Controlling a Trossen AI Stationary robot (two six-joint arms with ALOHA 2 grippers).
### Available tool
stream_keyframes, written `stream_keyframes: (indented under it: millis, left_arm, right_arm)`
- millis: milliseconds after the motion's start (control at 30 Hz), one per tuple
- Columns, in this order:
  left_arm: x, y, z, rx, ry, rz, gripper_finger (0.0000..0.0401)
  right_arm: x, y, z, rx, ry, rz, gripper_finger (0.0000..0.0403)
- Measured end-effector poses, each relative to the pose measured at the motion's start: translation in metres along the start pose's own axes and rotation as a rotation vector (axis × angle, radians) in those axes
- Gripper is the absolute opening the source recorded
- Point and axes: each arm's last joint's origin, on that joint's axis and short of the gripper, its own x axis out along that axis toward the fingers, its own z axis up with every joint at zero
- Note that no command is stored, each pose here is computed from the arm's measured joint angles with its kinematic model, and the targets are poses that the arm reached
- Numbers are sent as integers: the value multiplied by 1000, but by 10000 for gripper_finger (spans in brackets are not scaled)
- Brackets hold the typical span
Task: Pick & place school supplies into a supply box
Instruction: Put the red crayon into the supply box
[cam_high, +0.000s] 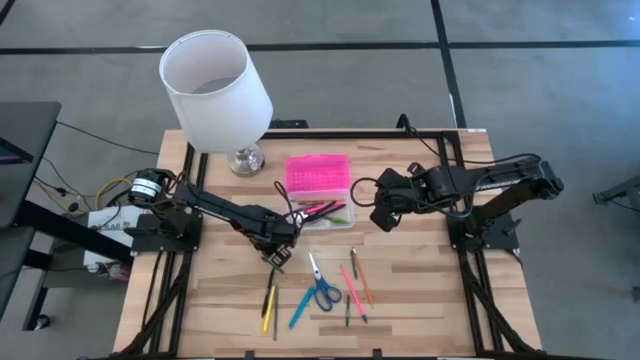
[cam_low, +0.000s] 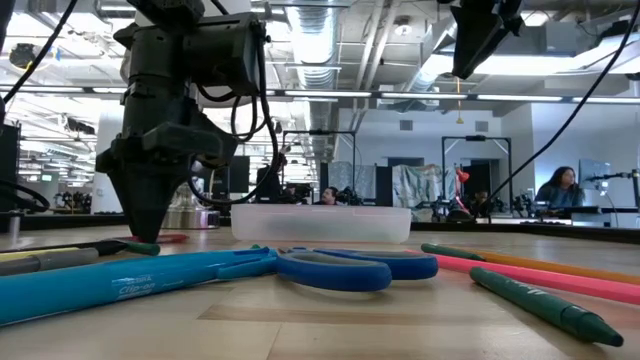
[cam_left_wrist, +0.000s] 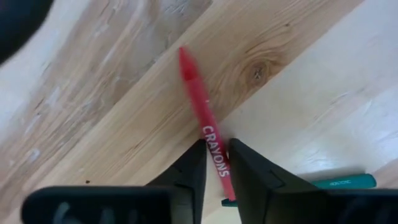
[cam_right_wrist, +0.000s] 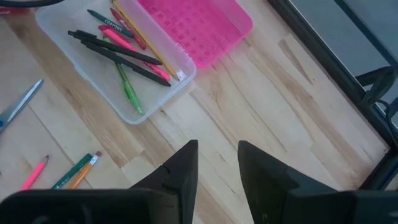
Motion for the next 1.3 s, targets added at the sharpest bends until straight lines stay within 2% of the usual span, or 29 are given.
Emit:
stream_keyframes:
  millis: [133,267,400,767,1100,1300]
  left_arm:
    - [0,0,0,67,-9,3,41]
    - [0,0,0,196,-28,27,35]
    - [0,1,1,353,-37,52,35]
    - [0,0,3,624,-65,51,37]
    - [0,-1,4,816,-79,56,37]
    - [0,-2,4,871,-81,57,35]
  right_arm:
    - [0,0,0,0,0,-1,107]
    - [0,0,0,0,-1,-2,107]
    - [0,0,0,0,-2,-2,107]
    - [0,0,1,6,-7,2,107]
    - [0,2,3,20,-26,21,107]
    - [0,2,3,20,-26,21,107]
